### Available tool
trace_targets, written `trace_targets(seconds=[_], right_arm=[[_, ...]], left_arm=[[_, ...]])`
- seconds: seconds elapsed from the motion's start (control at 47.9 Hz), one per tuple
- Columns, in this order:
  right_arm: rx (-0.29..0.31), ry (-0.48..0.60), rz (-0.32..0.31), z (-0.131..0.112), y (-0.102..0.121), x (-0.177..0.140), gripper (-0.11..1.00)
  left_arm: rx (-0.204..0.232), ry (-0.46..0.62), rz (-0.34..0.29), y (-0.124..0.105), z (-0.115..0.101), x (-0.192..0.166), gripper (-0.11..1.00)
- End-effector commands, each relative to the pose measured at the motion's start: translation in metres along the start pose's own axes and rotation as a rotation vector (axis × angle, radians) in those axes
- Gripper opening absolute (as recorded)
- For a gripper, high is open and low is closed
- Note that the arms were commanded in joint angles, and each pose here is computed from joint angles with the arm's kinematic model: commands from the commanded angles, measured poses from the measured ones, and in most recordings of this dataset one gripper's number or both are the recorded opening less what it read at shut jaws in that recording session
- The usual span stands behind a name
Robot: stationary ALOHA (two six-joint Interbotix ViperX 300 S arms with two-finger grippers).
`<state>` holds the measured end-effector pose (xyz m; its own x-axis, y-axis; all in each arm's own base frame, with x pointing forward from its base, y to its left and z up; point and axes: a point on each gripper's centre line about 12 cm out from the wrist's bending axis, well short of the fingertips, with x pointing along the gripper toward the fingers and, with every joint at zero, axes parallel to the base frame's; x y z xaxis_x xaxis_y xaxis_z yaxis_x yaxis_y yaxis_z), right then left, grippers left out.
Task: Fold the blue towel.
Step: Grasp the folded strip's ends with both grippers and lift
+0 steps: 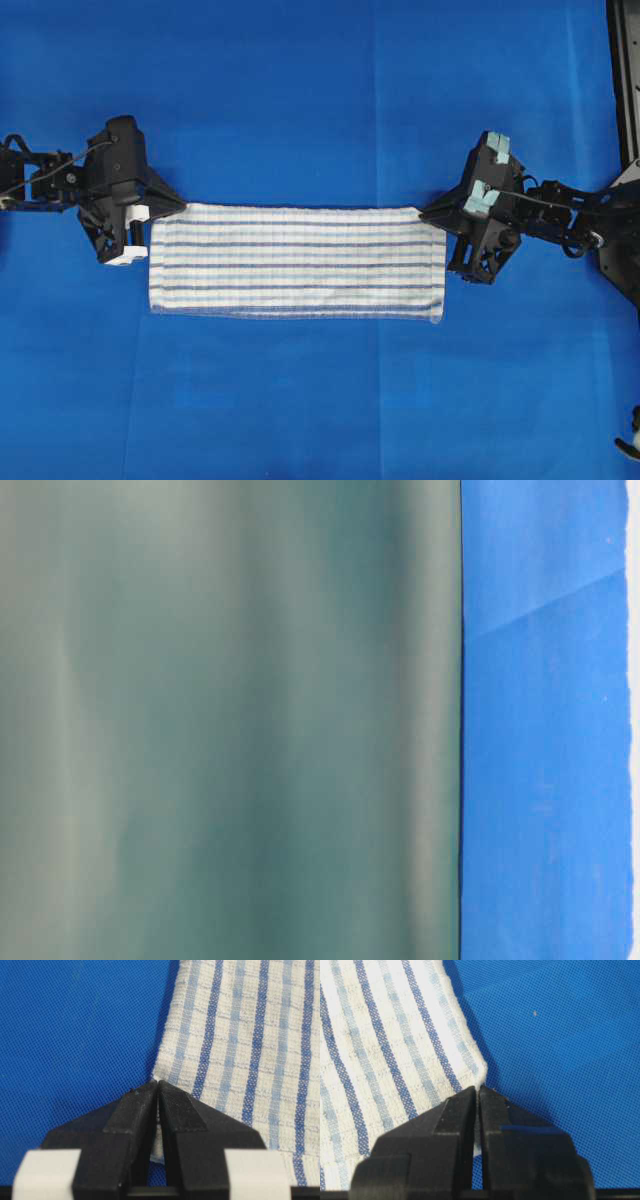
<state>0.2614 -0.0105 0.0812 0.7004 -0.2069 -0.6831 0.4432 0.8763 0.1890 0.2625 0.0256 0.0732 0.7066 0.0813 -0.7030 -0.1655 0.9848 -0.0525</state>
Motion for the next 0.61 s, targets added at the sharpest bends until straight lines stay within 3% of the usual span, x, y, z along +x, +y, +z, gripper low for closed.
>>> trace_targets(seconds=[0.0, 0.251, 0.585], right_arm=[[0.001, -0.015, 0.007, 0.004, 0.002, 0.0, 0.01], [0.009, -0.04, 0.023, 0.011, 0.005, -0.005, 0.01], [-0.004, -0.123, 0.144, 0.041, 0.02, -0.042, 0.01]], left_arm=[[0.002, 0.003, -0.003, -0.002, 0.003, 0.002, 0.02], [0.004, -0.024, -0.007, -0.003, 0.014, -0.006, 0.02], [0.032, -0.086, -0.049, -0.016, 0.055, -0.042, 0.02]])
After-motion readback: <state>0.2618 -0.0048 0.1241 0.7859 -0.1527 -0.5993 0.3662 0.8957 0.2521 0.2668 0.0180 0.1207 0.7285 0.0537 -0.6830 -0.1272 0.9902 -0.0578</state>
